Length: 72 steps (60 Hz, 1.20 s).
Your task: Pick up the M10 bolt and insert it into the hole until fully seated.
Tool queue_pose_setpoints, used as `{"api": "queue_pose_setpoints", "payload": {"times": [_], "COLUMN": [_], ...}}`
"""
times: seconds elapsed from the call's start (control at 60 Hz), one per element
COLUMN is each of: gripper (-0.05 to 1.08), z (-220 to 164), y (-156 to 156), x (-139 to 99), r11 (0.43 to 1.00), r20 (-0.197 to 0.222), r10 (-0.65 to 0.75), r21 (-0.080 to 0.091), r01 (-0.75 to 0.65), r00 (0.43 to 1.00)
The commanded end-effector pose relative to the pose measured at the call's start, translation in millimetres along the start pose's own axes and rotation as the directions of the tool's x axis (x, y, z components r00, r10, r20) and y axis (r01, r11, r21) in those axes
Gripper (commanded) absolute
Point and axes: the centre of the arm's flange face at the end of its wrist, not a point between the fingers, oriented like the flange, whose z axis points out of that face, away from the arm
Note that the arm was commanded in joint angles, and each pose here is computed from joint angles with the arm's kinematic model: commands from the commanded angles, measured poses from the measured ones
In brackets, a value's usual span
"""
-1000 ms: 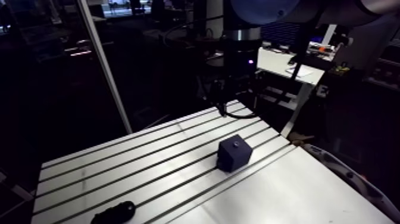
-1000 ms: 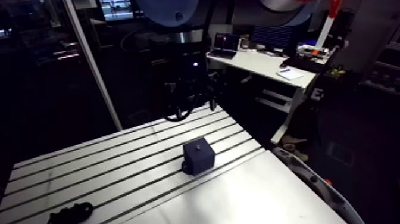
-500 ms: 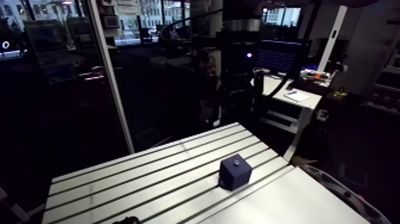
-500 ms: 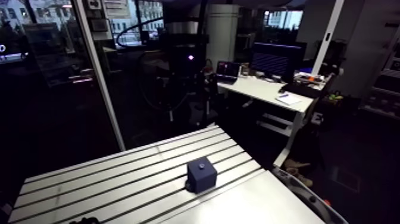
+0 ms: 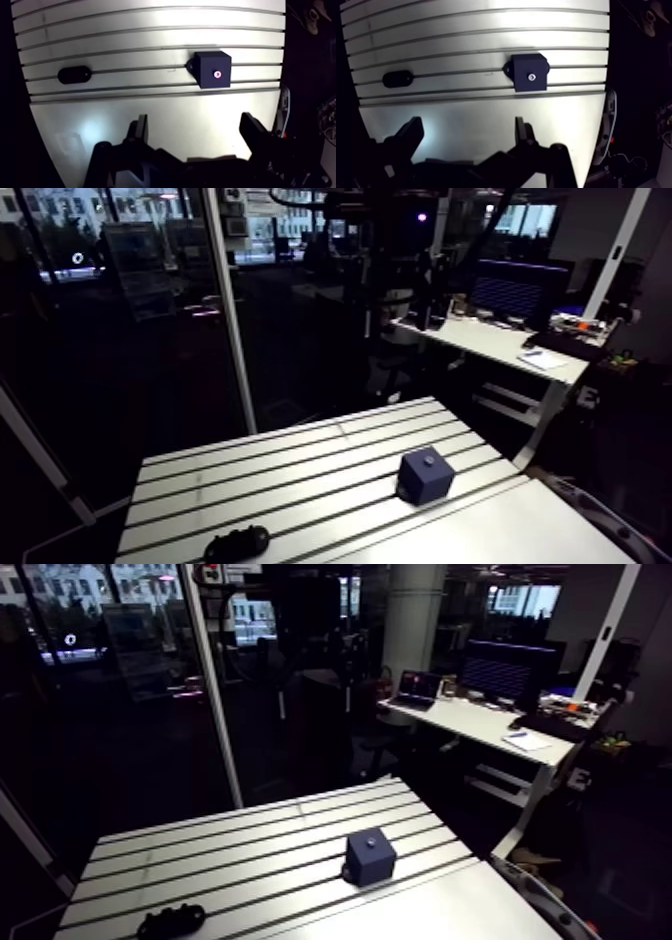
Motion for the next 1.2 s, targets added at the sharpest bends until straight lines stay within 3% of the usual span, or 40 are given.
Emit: {"api": "queue_pose_setpoints", "payload": {"times": [0.017, 0.267, 0.517, 0.717, 1.2], "gripper": [0.01, 0.01, 0.01, 0.01, 0.01], "z": [-17.7, -18.9, -23.9, -23.0, -28.4], "y": [-54.4, -72.2, -76.8, -104.1, -105.9], "x": [11.1, 14.4, 11.9, 9.8, 11.4], "r11": [0.998, 0.997, 0.996, 0.994, 0.994], "r20": [-0.008, -0.007, -0.007, -0.003, -0.014], "r10": [-0.056, -0.075, -0.081, -0.105, -0.107], "r21": [-0.016, -0.037, -0.033, -0.038, -0.041], "r01": [0.056, 0.075, 0.081, 0.105, 0.106], "r00": [0.998, 0.997, 0.997, 0.994, 0.994]}}
